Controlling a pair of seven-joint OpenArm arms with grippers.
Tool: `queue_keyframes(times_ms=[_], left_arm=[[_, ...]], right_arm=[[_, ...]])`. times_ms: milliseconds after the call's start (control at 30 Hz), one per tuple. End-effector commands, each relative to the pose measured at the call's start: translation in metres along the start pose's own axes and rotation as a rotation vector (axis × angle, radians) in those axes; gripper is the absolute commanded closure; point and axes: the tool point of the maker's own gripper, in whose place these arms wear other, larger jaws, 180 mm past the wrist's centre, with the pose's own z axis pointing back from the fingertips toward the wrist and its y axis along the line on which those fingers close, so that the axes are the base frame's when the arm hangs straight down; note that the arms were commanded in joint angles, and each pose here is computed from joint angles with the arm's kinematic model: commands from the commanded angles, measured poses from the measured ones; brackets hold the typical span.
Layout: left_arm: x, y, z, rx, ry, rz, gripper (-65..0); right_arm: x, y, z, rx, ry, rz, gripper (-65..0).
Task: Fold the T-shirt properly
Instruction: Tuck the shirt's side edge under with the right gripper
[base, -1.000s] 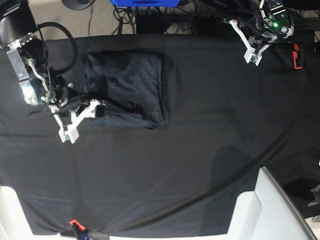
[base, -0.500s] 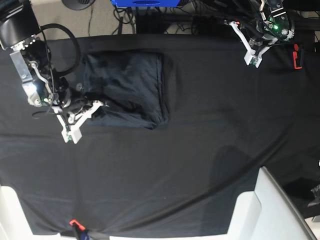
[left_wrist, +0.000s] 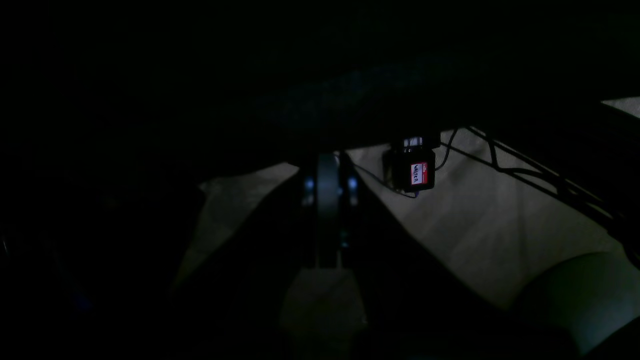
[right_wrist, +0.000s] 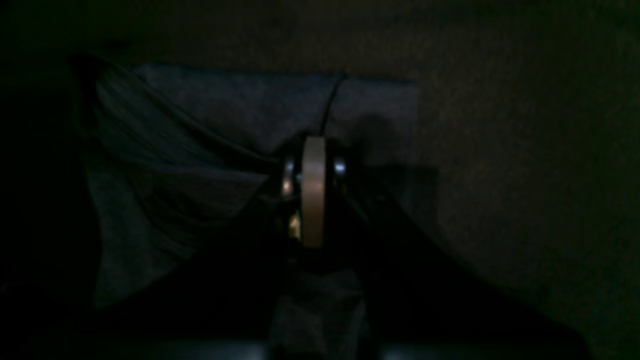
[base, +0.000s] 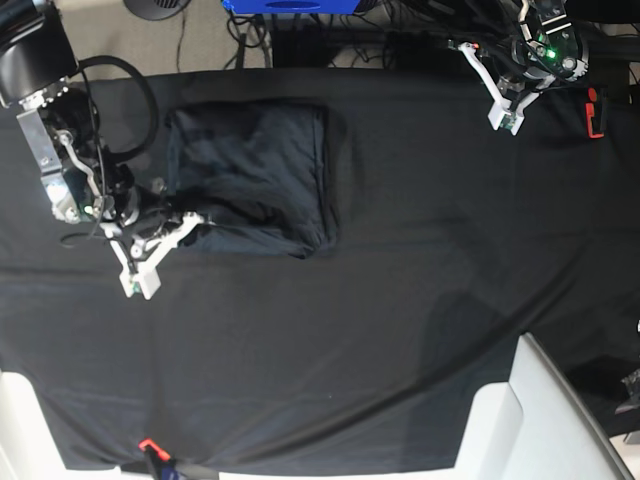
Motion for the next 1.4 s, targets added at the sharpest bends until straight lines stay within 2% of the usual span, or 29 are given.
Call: queue_keyframes(times_ms=[0,433,600,800,1067,1233,1367], left_arm=[[0.009,0.003,0.003,0.005,-0.034,-0.006,0.0],[0.009,0.003,0.003,0.005,-0.034,-0.006,0.0],[0.009,0.003,0.003,0.005,-0.034,-0.006,0.0],[0.009,0.003,0.003,0.005,-0.034,-0.006,0.0],[-0.003,-0.002,-0.012,-0.033,0.007,0.031,0.0],[-0.006,-0.005,-0.017,-0.049,0.020,0.040,0.0],[-0.006,-0.005,-0.017,-0.049,0.020,0.040,0.0]], right_arm=[[0.023,0.004,0.007,0.016,-0.062,0.021,-0.2],[0.046,0.015,0.010,0.036,-0.109,0.038,-0.2],[0.050,0.012,0.013,0.035,-0.165,0.039,-0.2],[0.043,0.024,0.015,0.090,-0.171,0.074,-0.2],[0.055,0.053,0.034,0.156,-0.236,0.112,-0.2],[0.058,0.053,0.036,0.156,-0.247,0.111,-0.2],[0.064,0.047,0.044,0.177,-0.312,0.098,-0.2]])
